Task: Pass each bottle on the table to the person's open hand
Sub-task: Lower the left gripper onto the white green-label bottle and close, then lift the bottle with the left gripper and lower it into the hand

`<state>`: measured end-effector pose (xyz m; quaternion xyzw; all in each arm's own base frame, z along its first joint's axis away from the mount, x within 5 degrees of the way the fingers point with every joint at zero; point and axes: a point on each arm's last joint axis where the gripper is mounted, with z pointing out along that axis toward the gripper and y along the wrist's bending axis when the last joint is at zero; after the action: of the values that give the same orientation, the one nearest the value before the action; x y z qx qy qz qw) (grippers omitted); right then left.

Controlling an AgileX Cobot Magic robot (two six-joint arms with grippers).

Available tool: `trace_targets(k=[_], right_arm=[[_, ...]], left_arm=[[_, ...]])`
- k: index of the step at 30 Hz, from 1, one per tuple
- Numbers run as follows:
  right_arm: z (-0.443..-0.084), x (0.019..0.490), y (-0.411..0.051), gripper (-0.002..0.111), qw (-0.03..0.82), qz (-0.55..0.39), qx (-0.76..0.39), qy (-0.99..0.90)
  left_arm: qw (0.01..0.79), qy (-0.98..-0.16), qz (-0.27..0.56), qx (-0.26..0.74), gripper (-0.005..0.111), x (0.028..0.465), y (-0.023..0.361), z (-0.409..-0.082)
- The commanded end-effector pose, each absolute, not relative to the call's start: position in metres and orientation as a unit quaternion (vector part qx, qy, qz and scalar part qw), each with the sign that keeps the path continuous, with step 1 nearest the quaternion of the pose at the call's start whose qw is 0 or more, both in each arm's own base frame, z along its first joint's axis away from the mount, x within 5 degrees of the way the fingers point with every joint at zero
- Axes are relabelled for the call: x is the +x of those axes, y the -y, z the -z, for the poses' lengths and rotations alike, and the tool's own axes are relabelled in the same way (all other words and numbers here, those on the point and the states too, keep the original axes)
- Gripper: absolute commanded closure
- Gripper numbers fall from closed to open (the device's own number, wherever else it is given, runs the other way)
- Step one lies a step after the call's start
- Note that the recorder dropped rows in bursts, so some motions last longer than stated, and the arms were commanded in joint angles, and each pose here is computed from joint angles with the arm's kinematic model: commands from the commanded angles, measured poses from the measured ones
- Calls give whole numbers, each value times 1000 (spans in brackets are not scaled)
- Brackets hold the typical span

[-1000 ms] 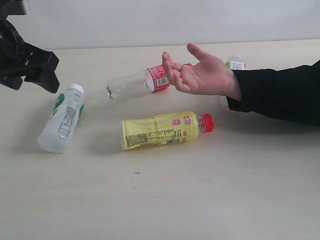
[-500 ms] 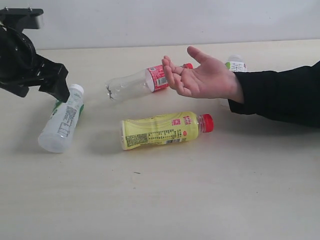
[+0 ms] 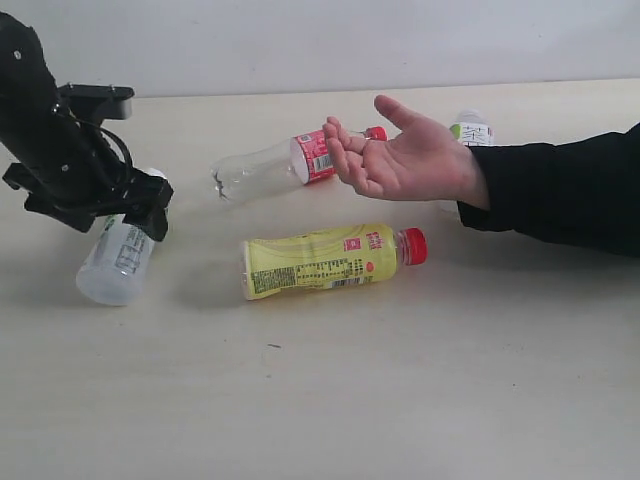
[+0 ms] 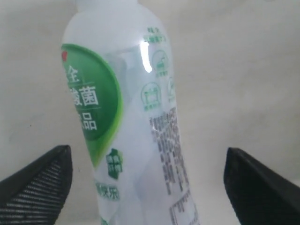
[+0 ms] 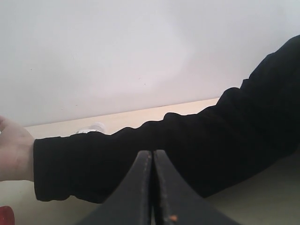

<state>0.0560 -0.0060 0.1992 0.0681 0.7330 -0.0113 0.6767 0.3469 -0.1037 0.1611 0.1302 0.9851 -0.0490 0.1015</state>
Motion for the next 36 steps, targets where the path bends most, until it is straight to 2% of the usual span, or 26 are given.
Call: trace_targets(k=[1, 7, 10, 12, 14, 15, 16, 20, 22, 26, 29, 36], right_arm=[[-199, 56, 6, 108, 680, 14, 68, -730], [-197, 56, 6, 108, 676, 14, 68, -734], [-197, 56, 6, 108, 676, 14, 68, -734], [-197, 56, 6, 108, 676, 14, 68, -734], [-197, 56, 6, 108, 676, 14, 68, -734], [-197, 56, 6, 108, 676, 14, 68, -734], [-197, 56, 6, 108, 676, 14, 68, -734], [-197, 56, 6, 108, 676, 14, 68, -734], [-197, 56, 6, 108, 676, 14, 68, -734], [-197, 56, 6, 108, 676, 14, 68, -734], [-197, 56, 6, 108, 676, 14, 68, -734], [-197, 56, 6, 108, 676, 14, 68, -734]], left_arm=[[101, -986, 51, 125, 23, 352, 108, -148], [102, -986, 49, 121, 24, 357, 109, -131], [102, -987, 52, 111, 35, 357, 109, -132], [91, -989, 52, 102, 49, 355, 109, -131], [69, -992, 51, 91, 78, 352, 108, -131], [64, -993, 51, 87, 98, 352, 109, -133], [52, -994, 54, 78, 104, 353, 109, -140], [90, -991, 72, 65, 107, 350, 116, -185], [145, -984, 95, 50, 107, 338, 128, -230], [192, -971, 137, 48, 107, 315, 159, -283], [181, -970, 158, 49, 107, 302, 191, -301], [186, -961, 194, 60, 107, 294, 241, -316]])
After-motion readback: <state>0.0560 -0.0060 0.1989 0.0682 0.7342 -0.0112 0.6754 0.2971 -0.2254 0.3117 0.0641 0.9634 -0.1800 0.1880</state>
